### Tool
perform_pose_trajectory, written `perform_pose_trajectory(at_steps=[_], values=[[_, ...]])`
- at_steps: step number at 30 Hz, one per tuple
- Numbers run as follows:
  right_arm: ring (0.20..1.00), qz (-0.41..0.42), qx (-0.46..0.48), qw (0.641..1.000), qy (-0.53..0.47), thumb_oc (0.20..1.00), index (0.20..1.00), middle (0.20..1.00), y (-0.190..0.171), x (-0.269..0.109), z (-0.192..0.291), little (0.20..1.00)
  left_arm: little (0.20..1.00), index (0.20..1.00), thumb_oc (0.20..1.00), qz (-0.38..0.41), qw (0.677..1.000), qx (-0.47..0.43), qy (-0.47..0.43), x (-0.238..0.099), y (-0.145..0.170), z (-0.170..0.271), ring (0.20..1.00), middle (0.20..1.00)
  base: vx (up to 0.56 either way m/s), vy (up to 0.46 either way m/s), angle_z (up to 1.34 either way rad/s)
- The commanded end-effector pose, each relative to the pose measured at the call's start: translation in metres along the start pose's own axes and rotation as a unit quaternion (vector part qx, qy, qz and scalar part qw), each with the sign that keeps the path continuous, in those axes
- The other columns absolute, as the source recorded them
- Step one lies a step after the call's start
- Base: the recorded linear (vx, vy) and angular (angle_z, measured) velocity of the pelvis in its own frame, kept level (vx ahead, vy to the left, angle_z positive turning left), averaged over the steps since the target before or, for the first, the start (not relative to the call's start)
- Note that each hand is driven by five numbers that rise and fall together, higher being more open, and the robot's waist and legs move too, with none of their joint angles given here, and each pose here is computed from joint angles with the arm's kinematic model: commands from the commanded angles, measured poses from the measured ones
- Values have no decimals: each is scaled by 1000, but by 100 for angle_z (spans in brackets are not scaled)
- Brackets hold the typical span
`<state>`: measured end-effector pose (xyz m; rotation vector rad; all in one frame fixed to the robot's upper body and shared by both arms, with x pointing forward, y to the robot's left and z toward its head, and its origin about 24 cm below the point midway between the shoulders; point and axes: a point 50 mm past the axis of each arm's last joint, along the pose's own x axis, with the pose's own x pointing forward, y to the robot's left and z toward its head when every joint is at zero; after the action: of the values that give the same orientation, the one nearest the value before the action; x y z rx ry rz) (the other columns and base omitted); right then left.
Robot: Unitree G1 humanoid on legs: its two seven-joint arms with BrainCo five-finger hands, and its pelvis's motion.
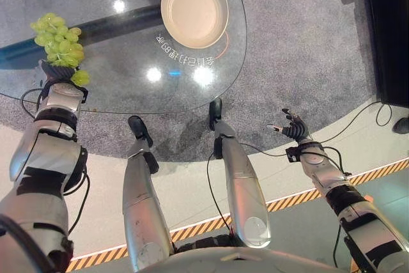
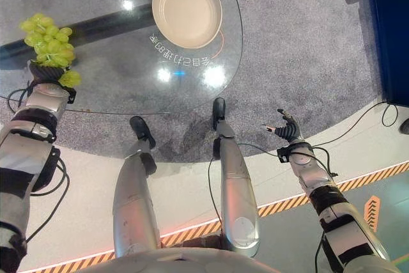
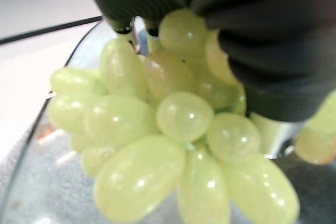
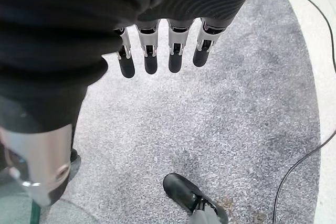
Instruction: Pick up fruits into the plate
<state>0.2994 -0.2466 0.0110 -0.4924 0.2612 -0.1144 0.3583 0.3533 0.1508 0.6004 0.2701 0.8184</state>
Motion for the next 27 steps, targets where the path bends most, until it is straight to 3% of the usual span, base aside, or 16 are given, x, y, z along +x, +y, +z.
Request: perform_pose_trajectory(at_steps=[1,7,19,27], values=[[1000,-3,-6,1000,2,1000,1000,1000,1,-10,-9,1000,200,200,200,-3,996,-87,-34,-8,-14,7,200,200,0,0,0],[1000,-4,-12,1000,1,1000,1000,1000,5,-20,-19,1000,200,200,200,48,977,-155,-136,-16,-5,39,200,200,-3,2,1],[1000,-8,-10,1000,-12,1000,1000,1000,18,-42,-35,1000,200,200,200,95,894,-317,-304,-57,7,99,200,200,-14,-7,5],[1000,-14,17,994,-109,1000,1000,1000,14,-46,-6,1000,200,200,200,102,868,-295,-386,-77,7,105,200,200,-20,10,6]])
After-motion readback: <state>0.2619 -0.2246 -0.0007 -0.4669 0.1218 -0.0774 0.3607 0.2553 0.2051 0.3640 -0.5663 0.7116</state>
